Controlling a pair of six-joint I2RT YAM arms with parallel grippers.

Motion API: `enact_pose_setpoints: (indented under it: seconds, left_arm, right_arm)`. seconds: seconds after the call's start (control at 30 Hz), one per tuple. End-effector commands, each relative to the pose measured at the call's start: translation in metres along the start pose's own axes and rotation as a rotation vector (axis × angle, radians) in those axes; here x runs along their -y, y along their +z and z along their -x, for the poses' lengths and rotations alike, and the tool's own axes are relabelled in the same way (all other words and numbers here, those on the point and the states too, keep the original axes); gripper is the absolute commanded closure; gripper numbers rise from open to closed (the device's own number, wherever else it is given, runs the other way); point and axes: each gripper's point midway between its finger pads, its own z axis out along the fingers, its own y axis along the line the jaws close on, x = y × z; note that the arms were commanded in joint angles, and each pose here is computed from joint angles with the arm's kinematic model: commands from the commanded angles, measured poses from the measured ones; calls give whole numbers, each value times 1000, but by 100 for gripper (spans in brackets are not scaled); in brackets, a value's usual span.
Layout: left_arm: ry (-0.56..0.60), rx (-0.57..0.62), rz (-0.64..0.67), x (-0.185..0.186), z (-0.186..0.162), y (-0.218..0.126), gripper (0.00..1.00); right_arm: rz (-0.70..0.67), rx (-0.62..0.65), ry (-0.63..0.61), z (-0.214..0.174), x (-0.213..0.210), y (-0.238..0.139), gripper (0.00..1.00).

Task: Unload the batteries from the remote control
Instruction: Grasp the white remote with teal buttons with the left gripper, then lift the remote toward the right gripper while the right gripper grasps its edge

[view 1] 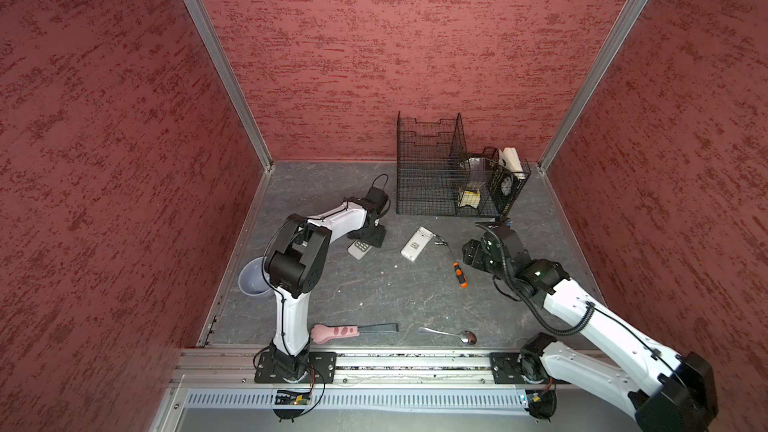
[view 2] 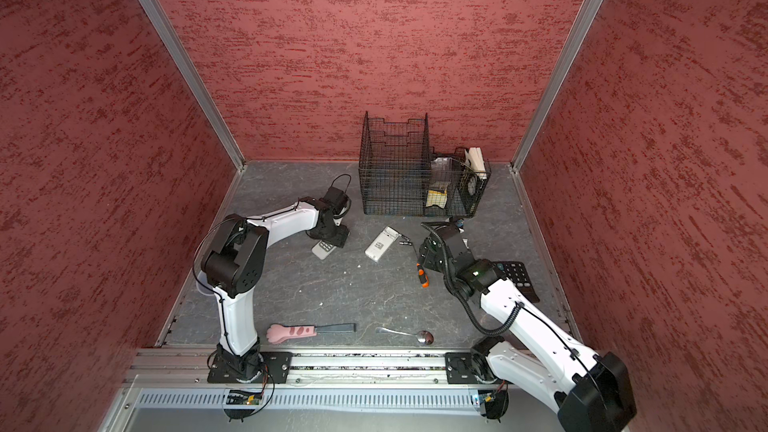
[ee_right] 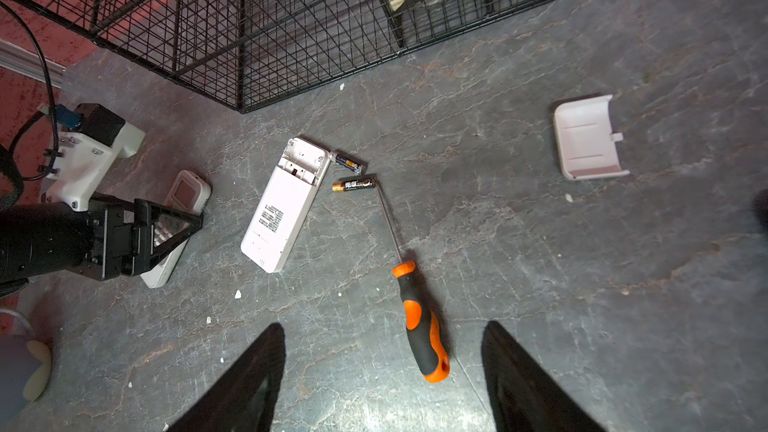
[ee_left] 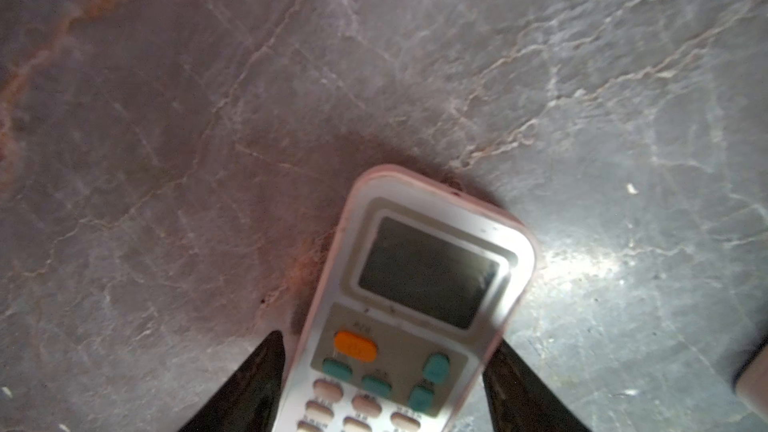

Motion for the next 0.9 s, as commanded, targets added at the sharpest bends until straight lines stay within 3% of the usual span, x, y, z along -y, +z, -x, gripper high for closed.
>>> enact_pose_setpoints:
  seconds: [0.0,0.07,0.17,0.3,0.87]
  left_arm:
    - [-14,-39,3,-3,-6,13,39]
    - [-20,-43,5,-4,-7,14,45]
    - [-52,-46,-1,-6,-9,14,64]
    - [-93,-48,-25,-5,-14,8,74]
    - [-322,74,-189,18,-29,-64,76]
  right_arm:
    - [-1,26,23,6,0,0,24]
    - [-3,26,22,6,0,0,24]
    - [4,30,14,8,-1,-1,25]
    - [36,32,-2,10,-9,0,27]
    - [221,-71,-47,-11,-52,41,32]
